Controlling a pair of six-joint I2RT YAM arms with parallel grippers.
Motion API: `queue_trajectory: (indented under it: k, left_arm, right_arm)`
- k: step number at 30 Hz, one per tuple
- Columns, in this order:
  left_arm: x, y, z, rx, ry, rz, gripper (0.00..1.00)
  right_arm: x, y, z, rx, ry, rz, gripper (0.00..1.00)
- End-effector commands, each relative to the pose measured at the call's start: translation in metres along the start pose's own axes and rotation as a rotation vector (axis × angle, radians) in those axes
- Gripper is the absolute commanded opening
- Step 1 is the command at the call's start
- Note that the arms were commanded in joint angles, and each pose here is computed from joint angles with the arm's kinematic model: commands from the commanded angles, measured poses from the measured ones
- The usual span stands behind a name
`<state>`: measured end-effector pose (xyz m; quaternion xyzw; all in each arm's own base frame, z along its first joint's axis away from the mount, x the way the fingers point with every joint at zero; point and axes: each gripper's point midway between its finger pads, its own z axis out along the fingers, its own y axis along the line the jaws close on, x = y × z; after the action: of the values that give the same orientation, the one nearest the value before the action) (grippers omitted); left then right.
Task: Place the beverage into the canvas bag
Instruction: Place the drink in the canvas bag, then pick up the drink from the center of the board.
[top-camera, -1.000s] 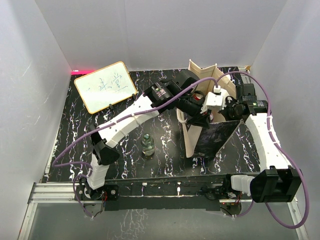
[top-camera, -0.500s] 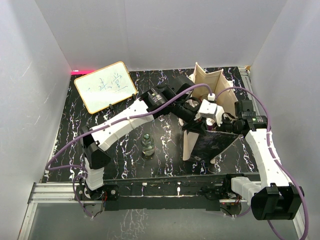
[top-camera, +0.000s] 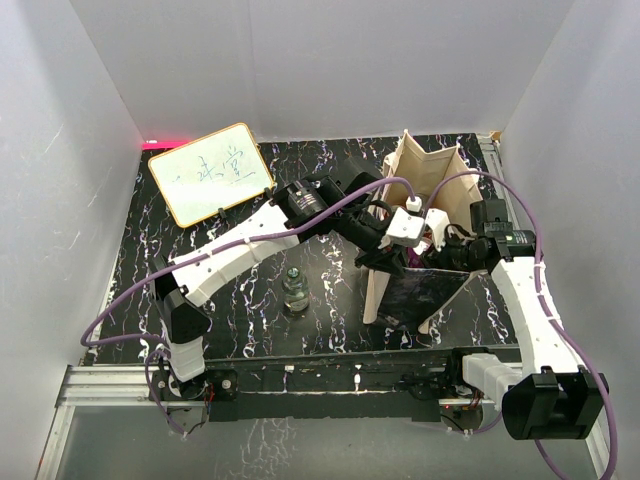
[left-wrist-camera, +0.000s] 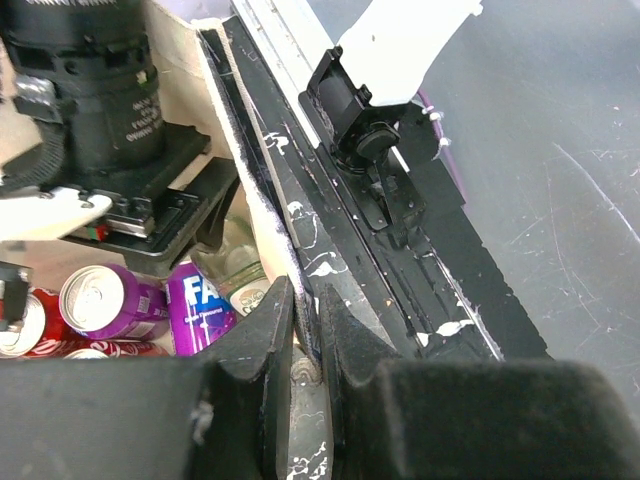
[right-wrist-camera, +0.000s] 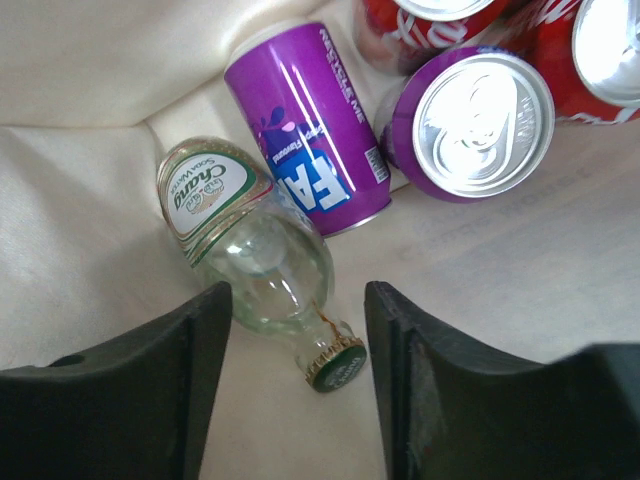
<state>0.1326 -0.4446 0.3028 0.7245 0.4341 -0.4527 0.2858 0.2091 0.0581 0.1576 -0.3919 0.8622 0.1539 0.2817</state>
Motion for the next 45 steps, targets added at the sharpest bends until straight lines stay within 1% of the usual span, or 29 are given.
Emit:
queue_trajectory:
  k: [1, 4, 8, 13, 18, 22, 25, 29, 35, 36, 40, 45]
  left_arm:
    - [-0.002, -0.030, -0.013, 0.057, 0.013, -0.026, 0.00]
    - [-0.002, -0.029, -0.015, 0.048, 0.016, -0.025, 0.00]
    - [-0.001, -0.029, -0.016, 0.050, 0.016, -0.021, 0.04]
    - [-0.007, -0.027, -0.014, 0.062, -0.003, -0.014, 0.12]
    - [-0.010, -0.028, -0.012, 0.079, -0.018, -0.023, 0.23]
    - [-0.014, -0.029, -0.012, 0.093, -0.031, -0.026, 0.35]
    - [-0.020, -0.028, -0.013, 0.090, -0.042, -0.020, 0.48]
    - [-0.032, -0.025, -0.018, 0.070, -0.058, -0.002, 0.62]
    - [-0.052, -0.015, -0.037, 0.001, -0.081, 0.041, 0.89]
    - [-0.056, -0.013, -0.042, -0.014, -0.086, 0.049, 0.96]
    - [-0.070, -0.005, -0.064, -0.078, -0.115, 0.063, 0.97]
    - [-0.070, 0.015, -0.114, -0.213, -0.135, 0.023, 0.96]
  right_arm:
    - [-0.031, 0.000, -0.016, -0.005, -0.095, 0.009, 0.68]
    - [-0.051, -0.001, -0.025, -0.010, -0.148, 0.008, 0.74]
    - [-0.078, -0.007, -0.040, 0.014, -0.218, -0.008, 0.76]
    - [-0.109, -0.015, -0.060, 0.065, -0.313, -0.029, 0.76]
    - [-0.134, -0.022, -0.078, 0.115, -0.395, -0.053, 0.76]
    - [-0.152, -0.025, -0.092, 0.151, -0.458, -0.071, 0.76]
    - [-0.162, -0.026, -0.098, 0.155, -0.491, -0.081, 0.76]
    - [-0.169, -0.025, -0.101, 0.143, -0.514, -0.083, 0.75]
    - [-0.182, -0.021, -0.110, 0.128, -0.564, -0.091, 0.75]
    - [-0.185, -0.020, -0.112, 0.125, -0.575, -0.095, 0.75]
    - [-0.196, -0.015, -0.121, 0.106, -0.617, -0.111, 0.74]
    - [-0.221, -0.003, -0.144, 0.070, -0.704, -0.149, 0.73]
